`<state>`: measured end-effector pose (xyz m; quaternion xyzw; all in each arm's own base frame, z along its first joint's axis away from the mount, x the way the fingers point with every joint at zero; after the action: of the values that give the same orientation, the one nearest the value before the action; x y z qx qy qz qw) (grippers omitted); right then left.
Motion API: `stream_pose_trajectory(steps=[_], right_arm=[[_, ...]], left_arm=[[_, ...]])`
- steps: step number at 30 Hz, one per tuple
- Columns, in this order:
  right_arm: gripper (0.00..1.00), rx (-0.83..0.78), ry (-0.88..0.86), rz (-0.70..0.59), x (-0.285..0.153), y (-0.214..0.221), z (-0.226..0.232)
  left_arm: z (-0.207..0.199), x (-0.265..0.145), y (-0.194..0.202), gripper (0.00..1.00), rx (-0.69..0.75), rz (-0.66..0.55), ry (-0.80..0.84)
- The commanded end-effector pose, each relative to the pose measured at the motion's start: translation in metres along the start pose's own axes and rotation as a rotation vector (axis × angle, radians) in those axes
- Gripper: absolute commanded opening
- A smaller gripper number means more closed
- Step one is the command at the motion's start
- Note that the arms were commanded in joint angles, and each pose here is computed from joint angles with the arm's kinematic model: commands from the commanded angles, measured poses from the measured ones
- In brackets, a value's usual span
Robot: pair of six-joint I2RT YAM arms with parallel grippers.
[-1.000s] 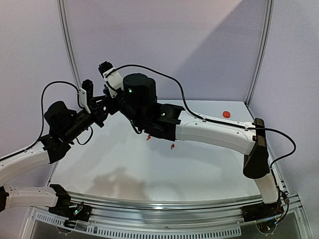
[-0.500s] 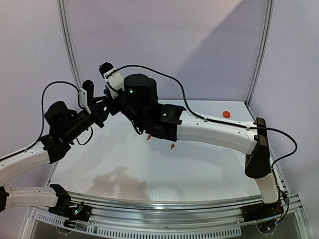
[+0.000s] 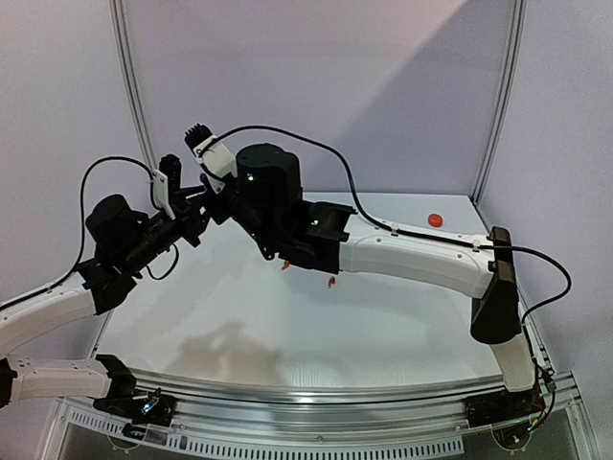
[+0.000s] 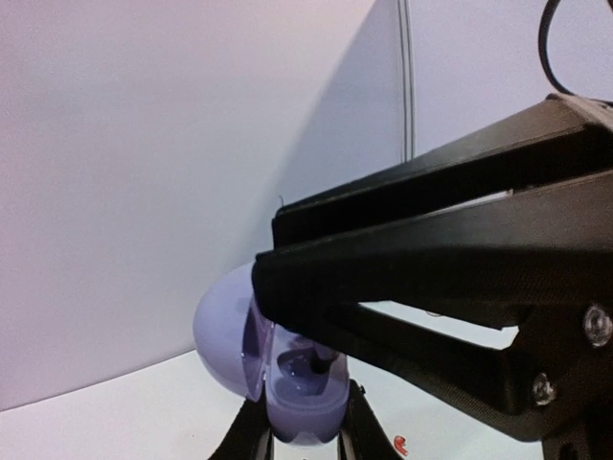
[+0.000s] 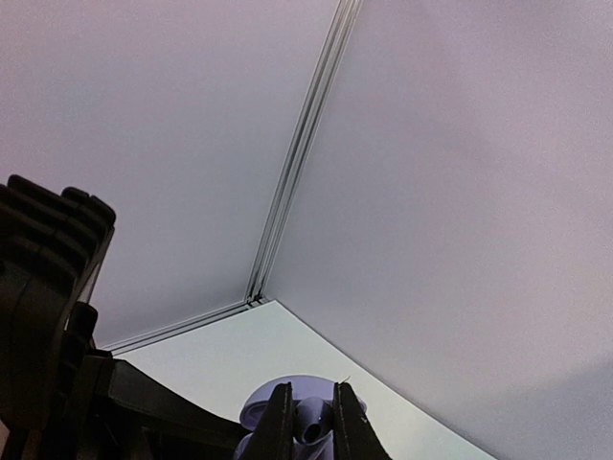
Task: Insert the wireless bluetooth earbuds into the charging case
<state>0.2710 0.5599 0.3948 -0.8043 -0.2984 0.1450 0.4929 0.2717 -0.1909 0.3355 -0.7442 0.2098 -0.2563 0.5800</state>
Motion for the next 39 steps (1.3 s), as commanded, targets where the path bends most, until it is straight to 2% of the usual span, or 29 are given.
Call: stream_pose_trajectory(steps=[1, 16, 39], right_arm=[[0.0, -0.086, -0.002, 0.078, 0.0, 0.02, -0.001], [0.0, -0.15, -0.056, 0.127, 0.004, 0.043, 0.019], [0.04, -0.108, -0.084, 0.11, 0.006, 0.043, 0.027]], left_arm=[[0.002, -0.002, -0.015, 0.0, 0.019, -0.062, -0.006], [0.002, -0.002, -0.015, 0.0, 0.023, -0.066, -0.008], [0.0, -0.004, -0.02, 0.0, 0.015, -0.091, 0.002]])
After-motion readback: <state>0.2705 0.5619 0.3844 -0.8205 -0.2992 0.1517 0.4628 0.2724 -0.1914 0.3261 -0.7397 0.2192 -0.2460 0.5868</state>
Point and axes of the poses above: each gripper's point midway between its finger pads, its own x axis out along the fingers, its own z axis along the line the jaws close on, y = z × x, the point moved 3 cm from there along -x, back along the fingers, and after that the axes turned 13 degrees about -x, right-handed, at the moved point
